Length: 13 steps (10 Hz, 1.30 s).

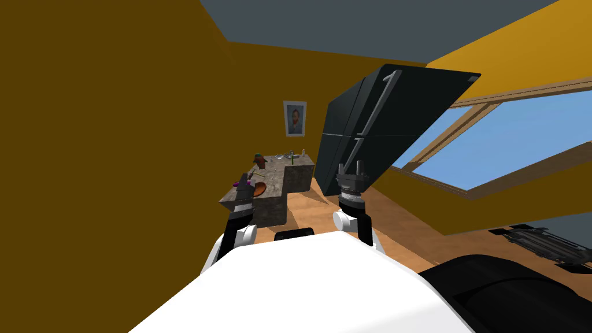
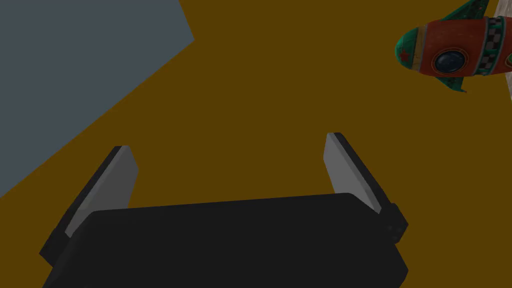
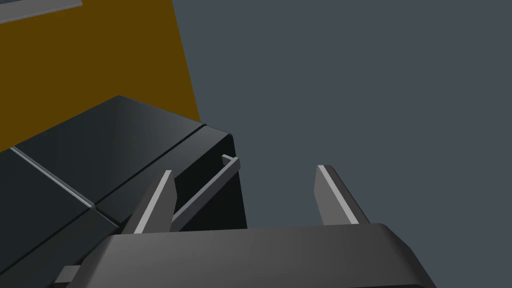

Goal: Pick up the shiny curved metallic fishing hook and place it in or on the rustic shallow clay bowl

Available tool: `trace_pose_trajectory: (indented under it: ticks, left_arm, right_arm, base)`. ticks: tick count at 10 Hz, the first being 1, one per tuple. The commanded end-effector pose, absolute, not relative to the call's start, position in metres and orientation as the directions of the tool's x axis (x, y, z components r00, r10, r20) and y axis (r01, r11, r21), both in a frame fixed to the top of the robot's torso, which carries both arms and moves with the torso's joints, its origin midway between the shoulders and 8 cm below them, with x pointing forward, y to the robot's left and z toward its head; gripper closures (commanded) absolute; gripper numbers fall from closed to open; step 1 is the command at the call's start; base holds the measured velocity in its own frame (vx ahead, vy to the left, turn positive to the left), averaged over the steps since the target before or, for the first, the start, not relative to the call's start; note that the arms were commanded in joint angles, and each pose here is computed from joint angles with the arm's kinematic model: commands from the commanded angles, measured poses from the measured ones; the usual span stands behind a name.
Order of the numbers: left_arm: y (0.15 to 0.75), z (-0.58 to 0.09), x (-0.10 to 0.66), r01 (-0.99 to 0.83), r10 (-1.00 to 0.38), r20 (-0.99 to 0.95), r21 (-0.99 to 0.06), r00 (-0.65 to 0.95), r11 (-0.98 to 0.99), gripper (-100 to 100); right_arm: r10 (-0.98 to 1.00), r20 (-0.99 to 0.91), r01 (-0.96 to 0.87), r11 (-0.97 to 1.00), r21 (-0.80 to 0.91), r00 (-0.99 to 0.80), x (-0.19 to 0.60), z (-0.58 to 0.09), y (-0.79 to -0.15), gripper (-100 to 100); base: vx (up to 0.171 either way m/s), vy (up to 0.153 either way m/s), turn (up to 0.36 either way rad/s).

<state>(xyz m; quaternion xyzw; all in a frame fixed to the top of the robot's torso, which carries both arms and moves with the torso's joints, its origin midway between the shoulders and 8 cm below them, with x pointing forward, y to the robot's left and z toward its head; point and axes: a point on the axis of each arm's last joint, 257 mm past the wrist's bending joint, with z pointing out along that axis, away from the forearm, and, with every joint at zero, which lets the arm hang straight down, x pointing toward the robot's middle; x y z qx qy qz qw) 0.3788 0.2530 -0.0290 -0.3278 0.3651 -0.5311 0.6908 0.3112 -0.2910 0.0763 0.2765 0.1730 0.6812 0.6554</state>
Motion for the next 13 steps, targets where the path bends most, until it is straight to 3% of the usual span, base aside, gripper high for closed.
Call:
trace_pose_trajectory:
  ticks: [1, 7, 13]
  left_arm:
    - [0.252, -0.034, 0.380, 0.486, -0.970, -0.185, -0.841, 0.154, 0.238, -100]
    - [0.261, -0.076, 0.390, 0.411, -0.953, -0.286, -0.860, 0.103, 0.302, -100]
    - [0.294, -0.134, 0.400, 0.292, -0.944, -0.315, -0.898, 0.097, 0.329, -100]
  right_arm:
    - [0.989, 0.150, -0.797, -0.081, 0.598, 0.012, 0.311, 0.076, -0.291, 0]
    - [0.989, 0.150, -0.797, -0.081, 0.598, 0.012, 0.311, 0.076, -0.291, 0]
    - [0.989, 0.150, -0.797, -0.081, 0.598, 0.012, 0.311, 0.076, -0.291, 0]
  base:
    - [-0.008, -0.014, -0.021]
    - [-0.048, -0.059, -0.039]
    - [-0.083, -0.105, -0.056]
